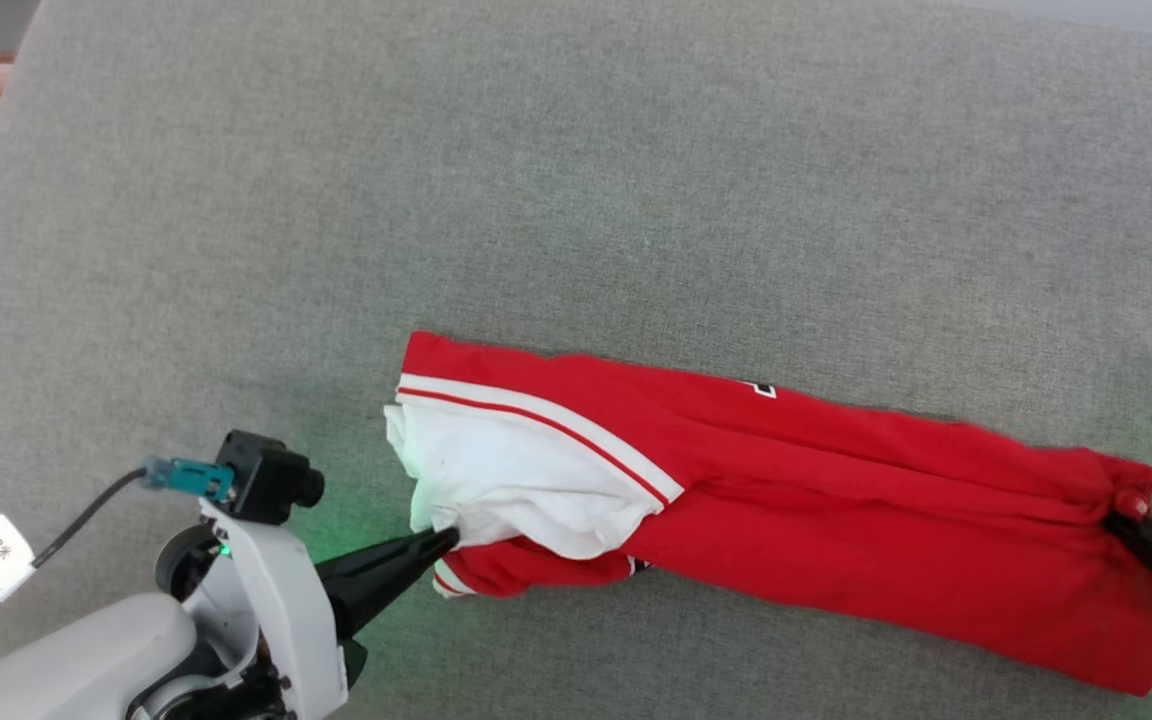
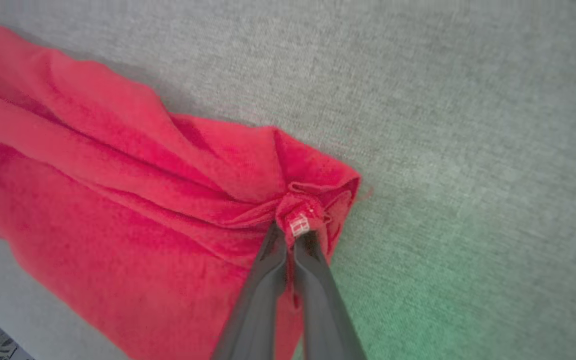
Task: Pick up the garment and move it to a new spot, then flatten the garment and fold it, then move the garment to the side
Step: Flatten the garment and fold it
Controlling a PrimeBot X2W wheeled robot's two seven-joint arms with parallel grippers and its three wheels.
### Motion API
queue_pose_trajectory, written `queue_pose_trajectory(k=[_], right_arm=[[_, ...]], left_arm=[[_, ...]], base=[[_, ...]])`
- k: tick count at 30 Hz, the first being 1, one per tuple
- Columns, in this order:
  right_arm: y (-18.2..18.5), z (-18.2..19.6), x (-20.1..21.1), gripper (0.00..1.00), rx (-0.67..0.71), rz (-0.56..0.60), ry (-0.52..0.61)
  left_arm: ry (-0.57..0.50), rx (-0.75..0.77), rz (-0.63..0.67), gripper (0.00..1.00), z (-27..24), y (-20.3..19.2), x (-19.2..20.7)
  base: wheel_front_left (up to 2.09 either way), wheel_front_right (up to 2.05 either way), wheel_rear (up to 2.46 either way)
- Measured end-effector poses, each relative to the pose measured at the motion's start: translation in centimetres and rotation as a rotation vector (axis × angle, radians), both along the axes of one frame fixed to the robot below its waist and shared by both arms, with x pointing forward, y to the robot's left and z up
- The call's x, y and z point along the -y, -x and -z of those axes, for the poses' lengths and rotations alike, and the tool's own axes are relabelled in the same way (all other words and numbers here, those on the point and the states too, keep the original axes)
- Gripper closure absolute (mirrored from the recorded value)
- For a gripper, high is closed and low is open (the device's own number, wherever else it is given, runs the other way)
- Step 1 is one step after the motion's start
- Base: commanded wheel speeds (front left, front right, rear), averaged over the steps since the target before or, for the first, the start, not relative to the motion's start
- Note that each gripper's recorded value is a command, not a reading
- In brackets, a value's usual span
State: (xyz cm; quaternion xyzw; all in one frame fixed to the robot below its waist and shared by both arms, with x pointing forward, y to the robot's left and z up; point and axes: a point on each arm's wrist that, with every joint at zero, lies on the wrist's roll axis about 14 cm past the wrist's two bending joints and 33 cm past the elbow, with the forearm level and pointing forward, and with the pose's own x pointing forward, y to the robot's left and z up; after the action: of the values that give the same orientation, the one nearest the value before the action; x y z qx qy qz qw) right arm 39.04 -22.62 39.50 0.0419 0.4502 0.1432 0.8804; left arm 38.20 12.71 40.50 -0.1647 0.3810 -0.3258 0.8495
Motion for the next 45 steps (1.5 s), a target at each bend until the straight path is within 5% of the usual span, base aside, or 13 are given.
queue_pose_trajectory(k=[6,7,8,9,10,11,21,36,45], right_arm=[[-1.3,0.6,-0.7,1.00,0.033,0.003,-0.019],[-1.5,0.5,-0.8,0.88,0.045,0.005,-0.024],[-1.7,0.3,-1.0,0.70,0.057,0.005,-0.031],[-1.8,0.1,-1.2,0.43,0.068,0.003,-0.037],[-1.8,-0.1,-1.2,0.02,0.076,0.003,-0.039],[-1.9,-0.4,-1.3,0.00,0.085,0.006,-0.046],[-2.2,-4.7,-1.2,0.00,0.182,0.029,-0.094],[-0.7,-4.2,0.5,0.00,0.099,0.132,-0.124],[1.5,-3.5,1.2,0.00,-0.024,0.147,-0.104]], left_arm=[[-0.012,0.009,-0.016,1.00,1.2,-0.7,0.2],[-0.001,0.022,-0.023,0.86,1.0,-0.9,0.3],[0.015,0.036,-0.034,0.51,0.7,-1.1,0.6],[0.033,0.045,-0.040,0.00,0.3,-1.3,0.9],[0.049,0.065,-0.049,0.00,-0.2,-1.5,1.0],[0.065,0.087,-0.064,0.00,-0.8,-1.8,1.1],[0.211,0.262,-0.251,0.00,-6.0,-2.9,-0.3],[0.012,0.503,-0.684,0.00,-5.2,-3.3,-8.6],[-0.147,0.749,-0.653,0.00,-8.5,-4.6,-9.3]], base=[[0.00,0.00,0.00],[0.00,0.00,0.00],[0.00,0.00,0.00],[0.00,0.00,0.00],[0.00,0.00,0.00],[0.00,0.00,0.00],[0.00,0.00,0.00],[0.00,0.00,0.00],[0.00,0.00,0.00]])
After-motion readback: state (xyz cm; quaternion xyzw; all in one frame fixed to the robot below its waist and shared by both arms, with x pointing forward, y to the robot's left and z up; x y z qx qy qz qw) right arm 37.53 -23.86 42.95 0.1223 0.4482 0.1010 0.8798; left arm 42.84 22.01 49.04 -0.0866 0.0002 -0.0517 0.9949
